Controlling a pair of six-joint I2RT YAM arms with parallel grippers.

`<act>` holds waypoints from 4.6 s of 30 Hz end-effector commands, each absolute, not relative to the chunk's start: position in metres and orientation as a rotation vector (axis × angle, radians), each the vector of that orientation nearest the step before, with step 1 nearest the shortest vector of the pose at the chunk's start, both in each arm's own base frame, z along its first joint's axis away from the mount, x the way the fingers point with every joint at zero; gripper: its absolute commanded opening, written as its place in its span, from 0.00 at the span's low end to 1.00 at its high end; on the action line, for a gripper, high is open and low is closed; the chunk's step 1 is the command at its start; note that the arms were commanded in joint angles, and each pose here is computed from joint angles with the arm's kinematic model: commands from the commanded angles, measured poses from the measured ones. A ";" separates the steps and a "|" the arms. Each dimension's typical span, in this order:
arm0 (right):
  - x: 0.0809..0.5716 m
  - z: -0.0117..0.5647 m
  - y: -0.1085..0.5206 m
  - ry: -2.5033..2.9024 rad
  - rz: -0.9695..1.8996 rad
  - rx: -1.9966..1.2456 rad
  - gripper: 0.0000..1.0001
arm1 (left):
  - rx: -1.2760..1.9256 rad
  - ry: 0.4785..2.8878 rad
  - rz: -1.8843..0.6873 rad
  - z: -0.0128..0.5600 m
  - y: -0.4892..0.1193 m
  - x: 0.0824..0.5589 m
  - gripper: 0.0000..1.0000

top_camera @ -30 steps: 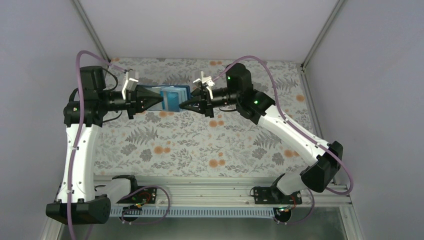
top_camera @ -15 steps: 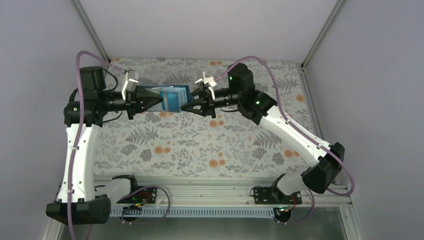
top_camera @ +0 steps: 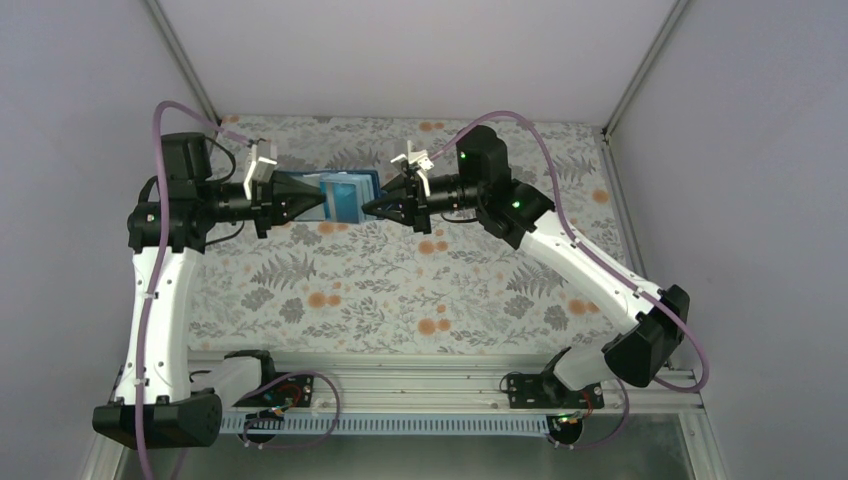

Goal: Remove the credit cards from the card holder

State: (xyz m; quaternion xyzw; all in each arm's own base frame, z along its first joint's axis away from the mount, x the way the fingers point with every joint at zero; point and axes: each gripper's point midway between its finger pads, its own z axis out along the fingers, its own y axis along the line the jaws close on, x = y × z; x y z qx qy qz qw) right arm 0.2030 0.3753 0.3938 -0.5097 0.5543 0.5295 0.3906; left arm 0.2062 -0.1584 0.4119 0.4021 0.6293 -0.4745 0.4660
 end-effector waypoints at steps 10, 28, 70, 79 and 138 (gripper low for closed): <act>0.191 0.404 0.367 1.351 1.382 -1.342 0.04 | 0.995 1.505 -1.210 0.414 -0.158 0.207 0.27; 0.184 0.402 0.359 1.342 1.354 -1.368 0.04 | 1.007 1.511 -1.262 0.417 -0.164 0.204 0.03; 0.282 0.367 0.268 1.719 1.316 -0.927 0.04 | 0.803 1.799 -0.733 0.385 -0.123 0.278 0.02; 0.330 0.348 0.236 1.885 1.279 -0.635 0.04 | 0.774 2.055 -0.031 0.267 -0.087 0.372 0.02; 0.288 0.342 0.250 1.971 1.241 -0.563 0.04 | 1.202 1.735 -0.598 0.333 -0.228 0.251 1.00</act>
